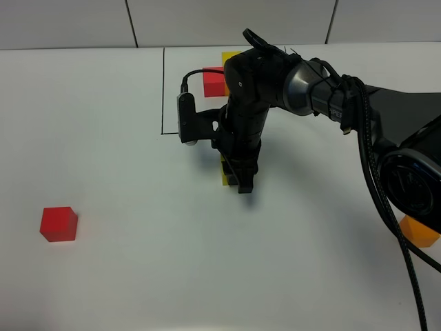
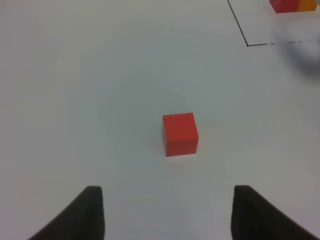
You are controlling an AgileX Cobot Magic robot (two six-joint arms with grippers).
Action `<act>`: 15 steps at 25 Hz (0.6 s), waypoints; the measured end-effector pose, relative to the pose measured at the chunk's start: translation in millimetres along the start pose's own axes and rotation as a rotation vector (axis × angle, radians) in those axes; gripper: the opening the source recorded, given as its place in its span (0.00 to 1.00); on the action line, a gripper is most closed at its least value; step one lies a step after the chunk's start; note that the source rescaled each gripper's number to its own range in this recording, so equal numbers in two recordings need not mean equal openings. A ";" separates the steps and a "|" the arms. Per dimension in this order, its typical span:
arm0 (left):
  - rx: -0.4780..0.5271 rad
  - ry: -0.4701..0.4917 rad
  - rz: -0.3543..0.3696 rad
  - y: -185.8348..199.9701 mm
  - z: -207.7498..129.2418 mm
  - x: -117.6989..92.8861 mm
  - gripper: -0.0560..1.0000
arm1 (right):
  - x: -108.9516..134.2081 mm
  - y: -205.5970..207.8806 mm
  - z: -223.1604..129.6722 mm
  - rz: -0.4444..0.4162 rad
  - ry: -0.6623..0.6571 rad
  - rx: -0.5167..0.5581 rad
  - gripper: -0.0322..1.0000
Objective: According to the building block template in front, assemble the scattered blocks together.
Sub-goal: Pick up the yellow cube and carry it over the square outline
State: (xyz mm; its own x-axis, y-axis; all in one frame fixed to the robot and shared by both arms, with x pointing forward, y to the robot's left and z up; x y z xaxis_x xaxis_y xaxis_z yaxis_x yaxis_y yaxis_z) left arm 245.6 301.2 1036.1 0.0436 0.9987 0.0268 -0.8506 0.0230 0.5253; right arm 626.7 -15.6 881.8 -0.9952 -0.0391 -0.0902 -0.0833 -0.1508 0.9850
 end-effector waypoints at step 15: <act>0.000 -0.001 0.000 0.0 0.0 0.0 0.28 | -0.1 -1.6 -0.1 0.003 -0.003 0.002 0.25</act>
State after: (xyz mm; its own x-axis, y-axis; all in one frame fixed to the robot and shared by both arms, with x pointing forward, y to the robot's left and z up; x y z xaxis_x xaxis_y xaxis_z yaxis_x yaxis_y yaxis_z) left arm 245.6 301.2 1036.1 0.0441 0.9986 0.0277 -0.8506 0.0230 0.5253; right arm 626.9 -15.5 880.2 -0.9955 -0.0363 -0.0871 -0.0808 -0.1491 0.9855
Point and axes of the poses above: a point on each arm's last joint axis where the gripper is mounted, y pointing back along that axis away from the gripper, x along the wrist's bending axis when the last joint is at zero, z = x × y, the point moved 2 cm from there along -y, pointing out along that axis toward the gripper
